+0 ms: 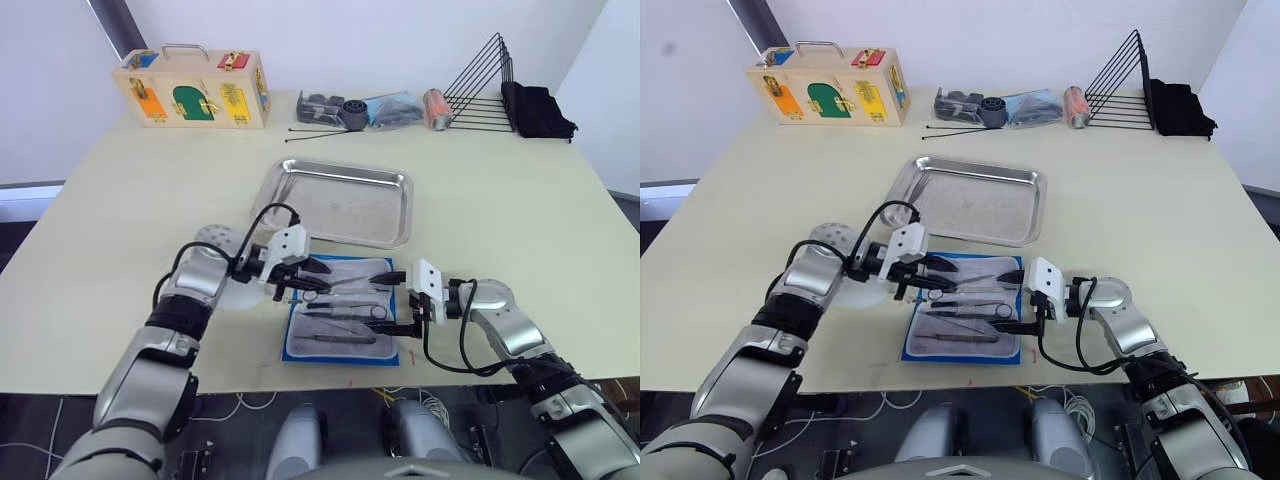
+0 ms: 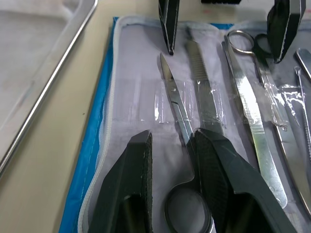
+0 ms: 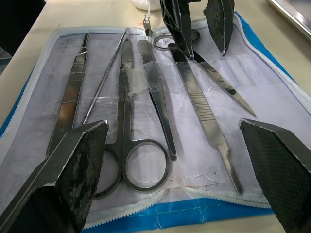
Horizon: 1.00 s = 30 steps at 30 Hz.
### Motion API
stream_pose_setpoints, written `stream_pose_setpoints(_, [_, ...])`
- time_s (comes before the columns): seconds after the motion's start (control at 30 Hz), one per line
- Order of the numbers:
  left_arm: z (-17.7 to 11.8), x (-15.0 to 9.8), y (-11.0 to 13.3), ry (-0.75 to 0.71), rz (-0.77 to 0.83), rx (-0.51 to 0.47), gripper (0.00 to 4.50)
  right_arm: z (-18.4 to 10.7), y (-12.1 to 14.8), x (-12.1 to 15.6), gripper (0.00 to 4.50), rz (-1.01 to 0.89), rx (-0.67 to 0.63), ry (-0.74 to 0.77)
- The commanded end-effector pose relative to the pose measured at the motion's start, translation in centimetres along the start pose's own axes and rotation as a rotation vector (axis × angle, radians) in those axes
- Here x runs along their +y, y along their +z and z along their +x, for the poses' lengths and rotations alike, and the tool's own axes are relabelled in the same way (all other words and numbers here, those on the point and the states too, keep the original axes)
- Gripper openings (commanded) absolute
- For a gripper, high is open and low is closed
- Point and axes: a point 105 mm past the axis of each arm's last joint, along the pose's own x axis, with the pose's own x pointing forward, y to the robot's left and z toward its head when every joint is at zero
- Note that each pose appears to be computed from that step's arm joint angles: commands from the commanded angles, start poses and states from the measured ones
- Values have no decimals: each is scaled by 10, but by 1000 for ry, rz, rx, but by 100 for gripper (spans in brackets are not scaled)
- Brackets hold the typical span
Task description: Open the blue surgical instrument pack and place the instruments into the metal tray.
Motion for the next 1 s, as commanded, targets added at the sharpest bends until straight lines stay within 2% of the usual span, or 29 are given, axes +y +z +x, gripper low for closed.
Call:
stream_pose_setpoints(0.03, [1, -3, -8, -26, -13, 47, 150, -3, -60, 20, 450, 152, 203, 16])
stream_pose_setpoints(0.27, [3, -9, -3, -62, -23, 24, 150, -5, -62, 21, 450, 157, 206, 12])
stream_pose_setpoints(0.5, [1, -8, -7, -58, -33, 54, 150, -6, -61, 21, 450, 157, 205, 9])
stream_pose_setpoints(0.63, [1, -7, -8, -54, -35, 59, 24, -5, -61, 21, 450, 157, 204, 9])
stream_pose_setpoints(0.67, [1, -8, -8, -54, -35, 58, 5, -5, -61, 21, 450, 158, 204, 10])
stream_pose_setpoints(1.0, [-4, 2, 9, -19, 17, 101, 5, -5, -61, 21, 450, 161, 204, 11])
